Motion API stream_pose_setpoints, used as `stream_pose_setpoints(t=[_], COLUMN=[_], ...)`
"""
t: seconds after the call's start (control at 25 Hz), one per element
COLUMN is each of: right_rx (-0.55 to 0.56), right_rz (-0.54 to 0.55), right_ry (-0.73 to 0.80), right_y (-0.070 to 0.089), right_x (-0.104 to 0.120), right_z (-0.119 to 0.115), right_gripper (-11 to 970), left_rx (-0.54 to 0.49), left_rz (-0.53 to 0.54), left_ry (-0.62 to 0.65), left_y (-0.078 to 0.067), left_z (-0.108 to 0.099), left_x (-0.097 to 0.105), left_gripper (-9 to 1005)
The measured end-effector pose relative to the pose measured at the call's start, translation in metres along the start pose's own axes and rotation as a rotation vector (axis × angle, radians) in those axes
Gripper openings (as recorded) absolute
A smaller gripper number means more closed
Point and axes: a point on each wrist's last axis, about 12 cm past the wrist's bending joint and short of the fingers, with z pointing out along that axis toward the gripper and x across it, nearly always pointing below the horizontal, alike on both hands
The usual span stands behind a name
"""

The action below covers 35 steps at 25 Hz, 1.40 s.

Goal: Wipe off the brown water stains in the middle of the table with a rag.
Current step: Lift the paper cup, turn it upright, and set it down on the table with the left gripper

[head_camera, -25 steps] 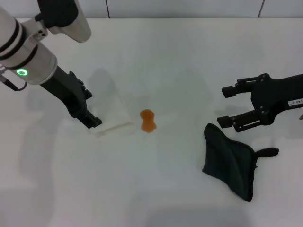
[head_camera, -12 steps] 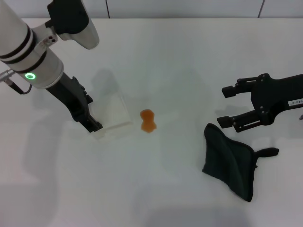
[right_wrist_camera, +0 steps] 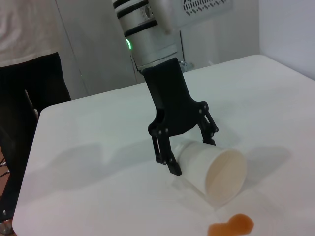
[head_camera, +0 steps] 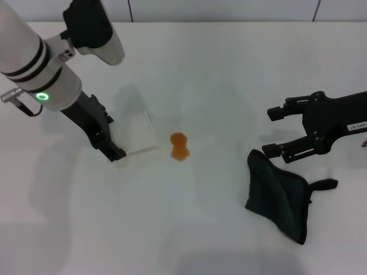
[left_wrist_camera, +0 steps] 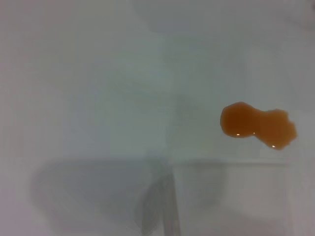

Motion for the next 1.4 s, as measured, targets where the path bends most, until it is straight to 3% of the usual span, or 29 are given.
stream_pose_setpoints(t=[0.52,0.92,1.24,1.4], right_rx=[0.014,0.019,0.023,0.022], right_rz=[0.009,0.011,0.01,0.009], right_ry=[-0.002,-0.003,-0.004,-0.003], right_y=[-0.002,-0.002,-0.004,-0.003], right_x=[0.002,0.002,0.001,0.001], right_z=[0.001,0.001,0.0,0.001], right_gripper=[870,870,870,870], left_rx=[-0.009,-0.041,-0.082,-0.096], left_rz=[0.048,0.05,0.04,0.02], left_ry=[-0.005,-0.027,-0.29,-0.484], left_y=[-0.004,-0.002,-0.008,-0.016], left_z=[0.007,0.012,-0.01,-0.007], left_x=[-0.008,-0.002,0.009,0.026], left_gripper=[863,758,667,657])
